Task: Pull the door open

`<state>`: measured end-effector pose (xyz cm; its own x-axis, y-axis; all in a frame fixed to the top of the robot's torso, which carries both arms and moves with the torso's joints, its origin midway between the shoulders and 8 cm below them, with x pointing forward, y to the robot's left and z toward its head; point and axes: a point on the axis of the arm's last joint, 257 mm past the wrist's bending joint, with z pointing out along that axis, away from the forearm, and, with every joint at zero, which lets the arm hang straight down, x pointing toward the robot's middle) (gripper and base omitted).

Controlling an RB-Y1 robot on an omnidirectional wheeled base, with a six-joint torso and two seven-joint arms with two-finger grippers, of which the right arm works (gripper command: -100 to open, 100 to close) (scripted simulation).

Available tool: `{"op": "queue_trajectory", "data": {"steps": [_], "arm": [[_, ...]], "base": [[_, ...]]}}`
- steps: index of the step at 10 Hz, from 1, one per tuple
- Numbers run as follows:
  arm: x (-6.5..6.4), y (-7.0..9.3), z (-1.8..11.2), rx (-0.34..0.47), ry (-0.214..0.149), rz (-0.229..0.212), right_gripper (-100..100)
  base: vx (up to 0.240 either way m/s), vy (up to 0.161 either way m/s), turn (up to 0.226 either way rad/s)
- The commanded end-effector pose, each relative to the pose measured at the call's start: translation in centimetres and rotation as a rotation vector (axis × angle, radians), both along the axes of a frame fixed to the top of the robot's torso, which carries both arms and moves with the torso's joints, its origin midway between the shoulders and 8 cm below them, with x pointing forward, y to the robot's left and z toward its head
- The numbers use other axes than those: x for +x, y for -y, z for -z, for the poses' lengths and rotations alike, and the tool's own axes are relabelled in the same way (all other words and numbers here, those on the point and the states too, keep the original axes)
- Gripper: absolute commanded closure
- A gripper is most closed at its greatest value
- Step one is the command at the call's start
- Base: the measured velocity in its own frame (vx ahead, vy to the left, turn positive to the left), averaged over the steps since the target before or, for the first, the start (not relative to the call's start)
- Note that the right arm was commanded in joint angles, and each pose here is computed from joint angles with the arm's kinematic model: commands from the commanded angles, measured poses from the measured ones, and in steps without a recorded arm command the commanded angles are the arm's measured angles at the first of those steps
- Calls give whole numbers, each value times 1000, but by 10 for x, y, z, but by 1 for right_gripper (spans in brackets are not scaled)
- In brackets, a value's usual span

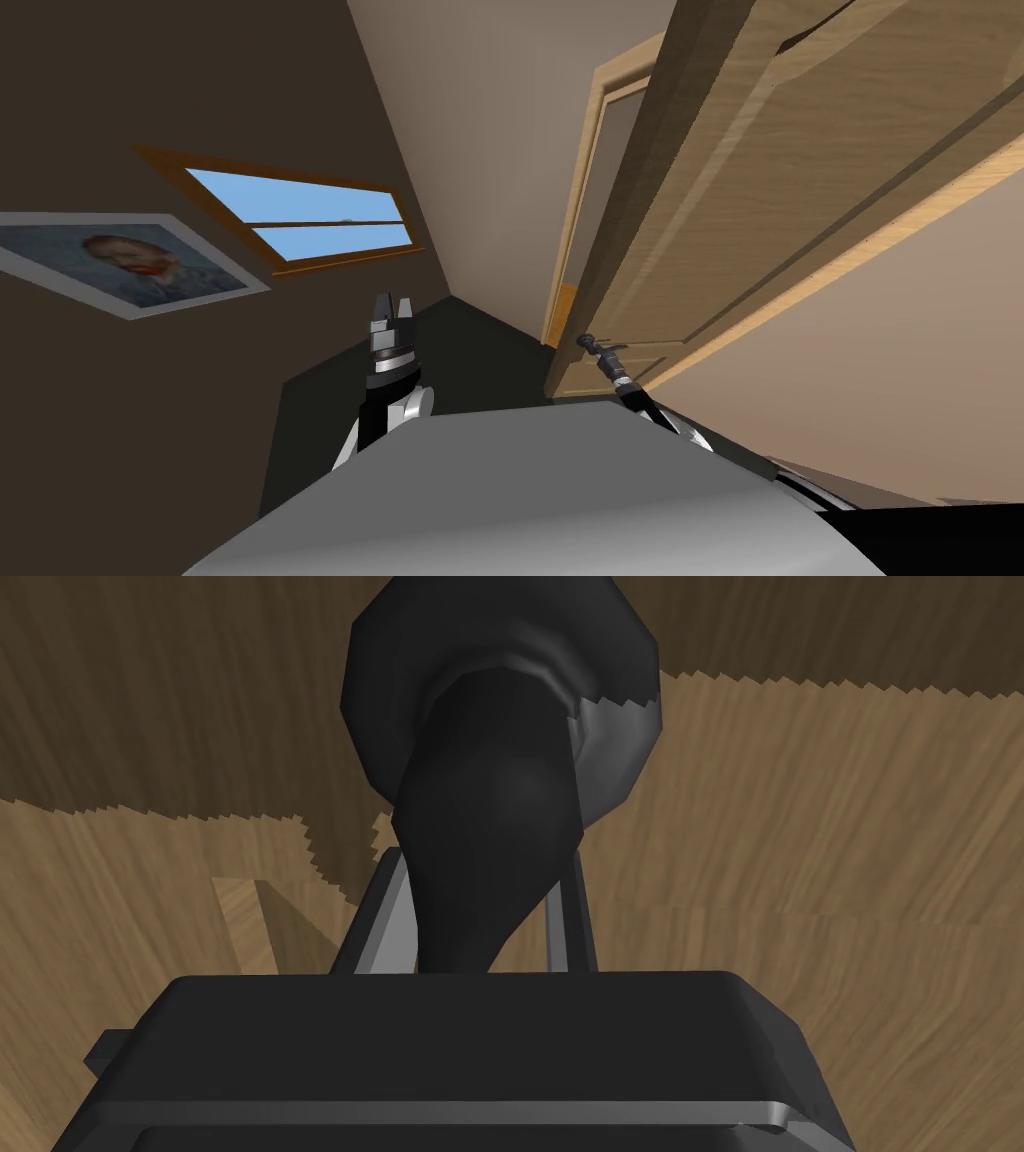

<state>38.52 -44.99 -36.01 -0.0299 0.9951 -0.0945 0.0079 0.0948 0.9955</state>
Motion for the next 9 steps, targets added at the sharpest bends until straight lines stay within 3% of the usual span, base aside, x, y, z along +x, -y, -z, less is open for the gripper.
{"op": "queue_trajectory", "data": {"steps": [1, 7, 9], "arm": [[-5, 1, -1, -1, 4, -8, 100], [-32, 11, -4, -6, 10, -38, 100], [-33, 8, -3, -3, 8, -41, 100]], "base": [[-197, -81, 171], [-196, -67, 151], [-150, -48, 84]]}}
